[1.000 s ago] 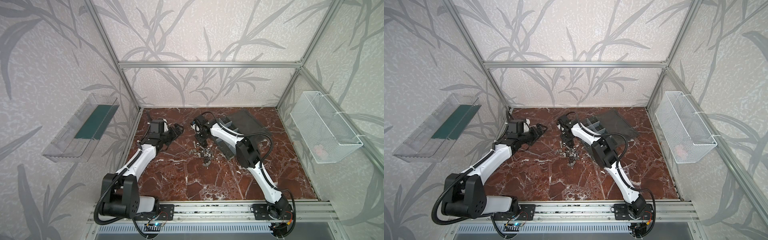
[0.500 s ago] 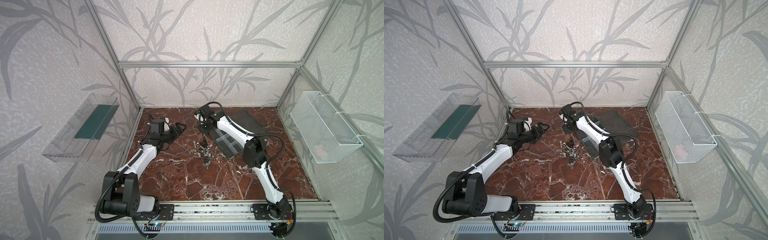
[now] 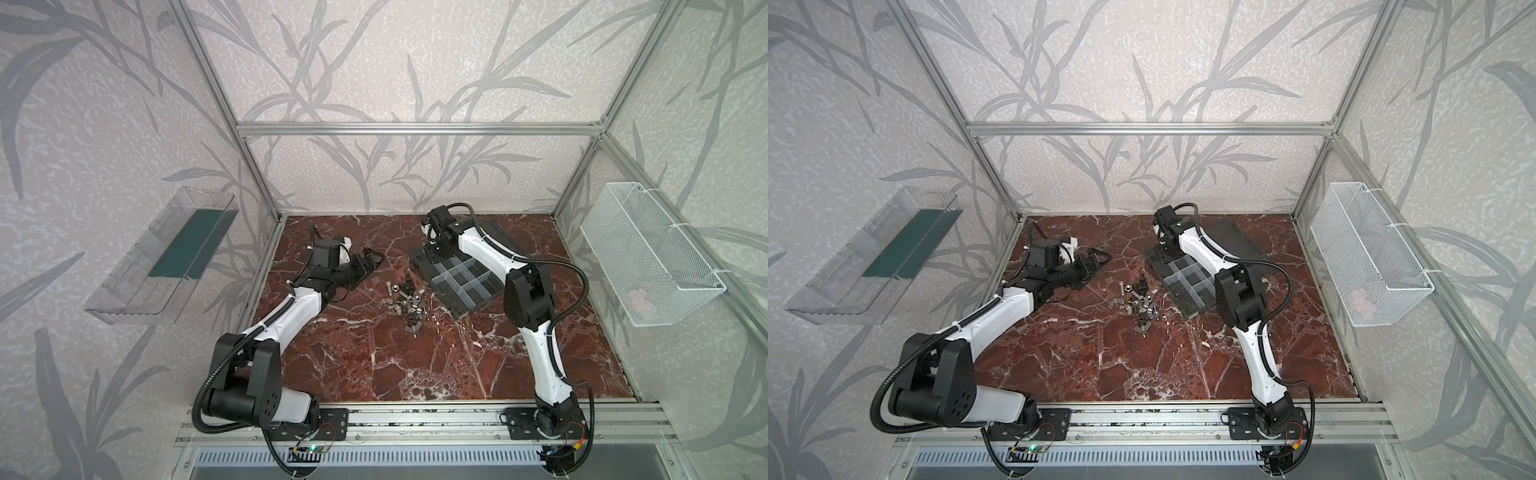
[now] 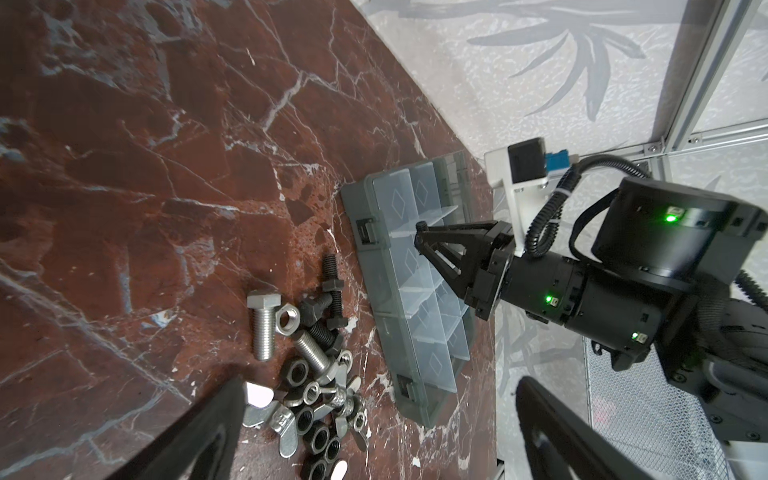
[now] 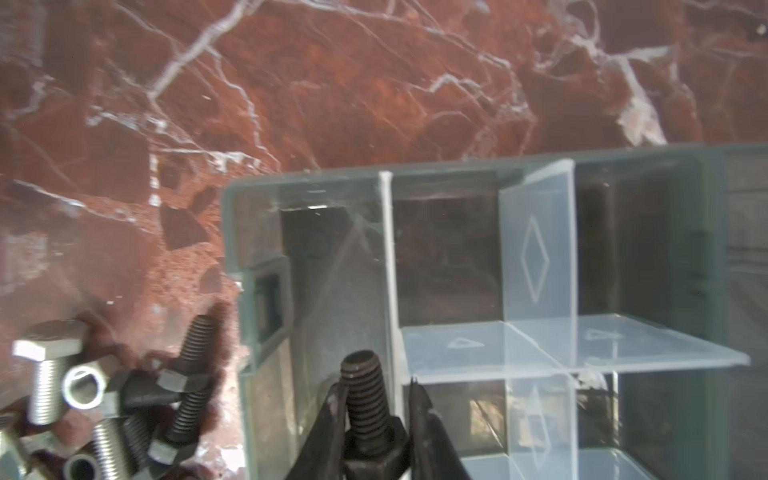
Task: Sort the screws and nuts into containers
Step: 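Lift the black bolt and carry it over a box compartment with the right gripper, then open the right gripper to drop the bolt into the compartment while the left gripper lifts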
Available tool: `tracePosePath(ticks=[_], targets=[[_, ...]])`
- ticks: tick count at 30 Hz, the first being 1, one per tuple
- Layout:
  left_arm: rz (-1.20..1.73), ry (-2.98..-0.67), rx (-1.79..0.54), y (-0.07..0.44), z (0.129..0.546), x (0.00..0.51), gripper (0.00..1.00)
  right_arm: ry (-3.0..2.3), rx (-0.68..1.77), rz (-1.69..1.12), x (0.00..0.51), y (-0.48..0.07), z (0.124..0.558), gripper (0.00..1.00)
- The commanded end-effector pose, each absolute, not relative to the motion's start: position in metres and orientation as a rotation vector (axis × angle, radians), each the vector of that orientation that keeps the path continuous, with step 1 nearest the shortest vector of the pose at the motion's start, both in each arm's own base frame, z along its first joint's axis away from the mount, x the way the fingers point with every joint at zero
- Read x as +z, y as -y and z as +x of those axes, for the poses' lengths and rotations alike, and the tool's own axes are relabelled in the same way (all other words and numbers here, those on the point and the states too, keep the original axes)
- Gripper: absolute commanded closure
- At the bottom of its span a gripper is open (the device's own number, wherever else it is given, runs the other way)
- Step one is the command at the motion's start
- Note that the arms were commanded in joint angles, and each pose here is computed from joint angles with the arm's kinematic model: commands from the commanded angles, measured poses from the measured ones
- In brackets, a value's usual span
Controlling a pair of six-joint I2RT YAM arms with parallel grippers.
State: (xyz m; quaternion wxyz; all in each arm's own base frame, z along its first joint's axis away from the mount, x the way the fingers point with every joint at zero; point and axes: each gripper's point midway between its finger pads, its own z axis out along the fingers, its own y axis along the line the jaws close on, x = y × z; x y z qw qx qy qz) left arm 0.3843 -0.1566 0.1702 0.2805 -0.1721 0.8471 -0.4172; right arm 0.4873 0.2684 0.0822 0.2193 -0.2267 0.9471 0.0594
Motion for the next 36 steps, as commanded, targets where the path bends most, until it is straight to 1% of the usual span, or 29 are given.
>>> tracePosePath(ticks=[1, 10, 16, 19, 25, 30, 35, 36], targets=[[-0.436, -2.28, -1.133, 0.163, 0.384, 0.171, 0.01, -2.578, 0.226, -0.625, 0.104, -0.278, 0.482, 0.86], [-0.423, -2.287, -1.111, 0.164, 0.383, 0.171, 0.01, -2.598, 0.245, -0.623, 0.092, -0.278, 0.476, 0.83], [-0.42, -2.295, -1.116, 0.166, 0.382, 0.169, 0.01, -2.601, 0.254, -0.618, 0.091, -0.278, 0.477, 0.77], [-0.411, -2.317, -1.107, 0.168, 0.381, 0.166, 0.01, -2.597, 0.259, -0.617, 0.095, -0.279, 0.476, 0.71], [-0.388, -2.336, -1.081, 0.172, 0.378, 0.165, 0.01, -2.57, 0.273, -0.609, 0.111, -0.279, 0.476, 0.66], [-0.382, -2.378, -1.001, 0.169, 0.376, 0.159, 0.01, -2.531, 0.284, -0.6, 0.132, -0.279, 0.474, 0.63], [-0.295, -2.428, -0.87, 0.174, 0.37, 0.155, 0.01, -2.459, 0.295, -0.565, 0.163, -0.269, 0.462, 0.58], [-0.261, -2.447, -0.795, 0.173, 0.369, 0.152, 0.01, -2.435, 0.3, -0.555, 0.168, -0.266, 0.458, 0.56]])
